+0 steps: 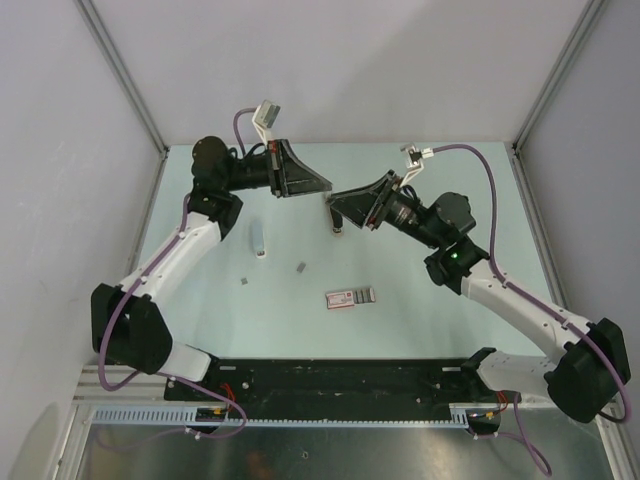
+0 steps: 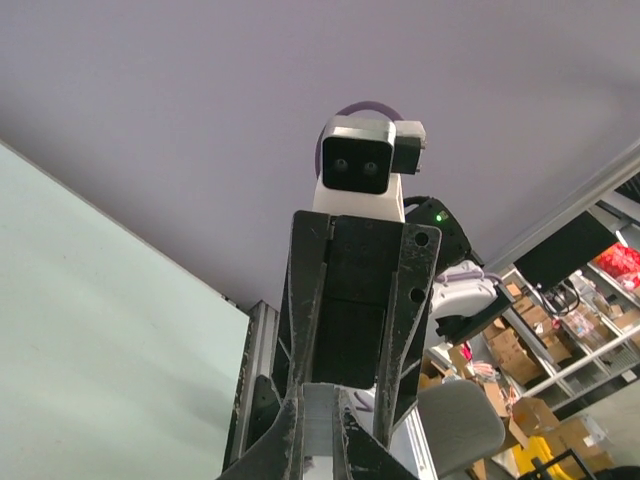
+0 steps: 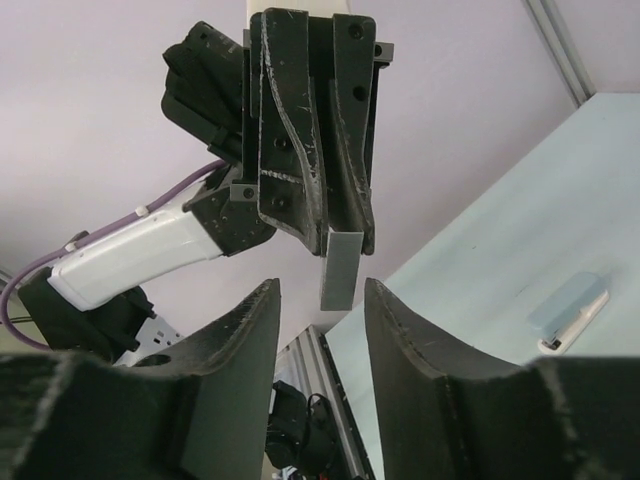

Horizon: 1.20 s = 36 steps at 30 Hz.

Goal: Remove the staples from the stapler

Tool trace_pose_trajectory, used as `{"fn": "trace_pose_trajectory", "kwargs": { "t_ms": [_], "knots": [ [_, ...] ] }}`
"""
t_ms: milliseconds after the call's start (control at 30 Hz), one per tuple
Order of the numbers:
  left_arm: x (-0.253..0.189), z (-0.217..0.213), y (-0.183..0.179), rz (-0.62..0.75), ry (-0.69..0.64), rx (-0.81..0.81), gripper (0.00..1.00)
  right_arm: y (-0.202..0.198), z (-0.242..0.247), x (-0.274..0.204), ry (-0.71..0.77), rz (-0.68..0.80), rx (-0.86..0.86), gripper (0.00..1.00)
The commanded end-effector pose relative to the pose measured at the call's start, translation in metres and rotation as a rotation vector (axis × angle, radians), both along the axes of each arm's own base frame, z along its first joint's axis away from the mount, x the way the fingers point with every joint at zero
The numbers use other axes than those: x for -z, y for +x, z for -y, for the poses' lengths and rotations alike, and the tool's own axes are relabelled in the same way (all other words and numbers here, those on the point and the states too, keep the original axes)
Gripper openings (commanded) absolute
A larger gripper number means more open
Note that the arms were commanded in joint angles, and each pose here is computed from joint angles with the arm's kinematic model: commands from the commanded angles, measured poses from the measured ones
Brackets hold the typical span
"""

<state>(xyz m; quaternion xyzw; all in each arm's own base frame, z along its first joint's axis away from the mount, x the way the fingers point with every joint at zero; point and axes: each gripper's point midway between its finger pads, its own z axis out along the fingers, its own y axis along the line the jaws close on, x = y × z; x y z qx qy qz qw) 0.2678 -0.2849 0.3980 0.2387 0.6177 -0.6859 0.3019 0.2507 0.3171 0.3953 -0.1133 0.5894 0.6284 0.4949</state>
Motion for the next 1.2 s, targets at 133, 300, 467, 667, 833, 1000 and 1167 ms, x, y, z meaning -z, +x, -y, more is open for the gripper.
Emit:
{"fn": "trace_pose_trajectory", "kwargs": {
  "t_ms": [133, 300, 467, 667, 833, 1000, 1167],
  "knots": [
    [-0.017, -0.004, -0.014, 0.077, -0.033, -0.009, 0.0, -0.001, -0.003, -0.032, 0.079, 0.061, 0.0, 0.36],
    [-0.015, -0.004, -0.015, 0.082, -0.031, -0.01, 0.0, -0.001, -0.004, -0.031, 0.077, 0.059, 0.0, 0.26],
    [-0.015, -0.005, -0.017, 0.094, -0.032, -0.013, 0.0, 0.0, -0.003, -0.029, 0.062, 0.057, 0.015, 0.1],
    [-0.015, -0.008, -0.008, 0.108, -0.012, -0.062, 0.81, 0.003, -0.001, -0.003, -0.051, 0.0, 0.045, 0.05],
    [0.007, -0.02, 0.022, 0.177, 0.185, -0.252, 0.99, 0.01, 0.01, 0.062, -0.281, -0.139, 0.119, 0.04],
    [0.05, -0.054, 0.05, 0.246, 0.433, -0.473, 0.99, 0.003, 0.024, 0.137, -0.57, -0.261, 0.245, 0.04],
    [0.094, -0.091, 0.065, 0.322, 0.679, -0.606, 0.99, -0.004, 0.05, 0.226, -0.89, -0.439, 0.477, 0.07]
  ]
}}
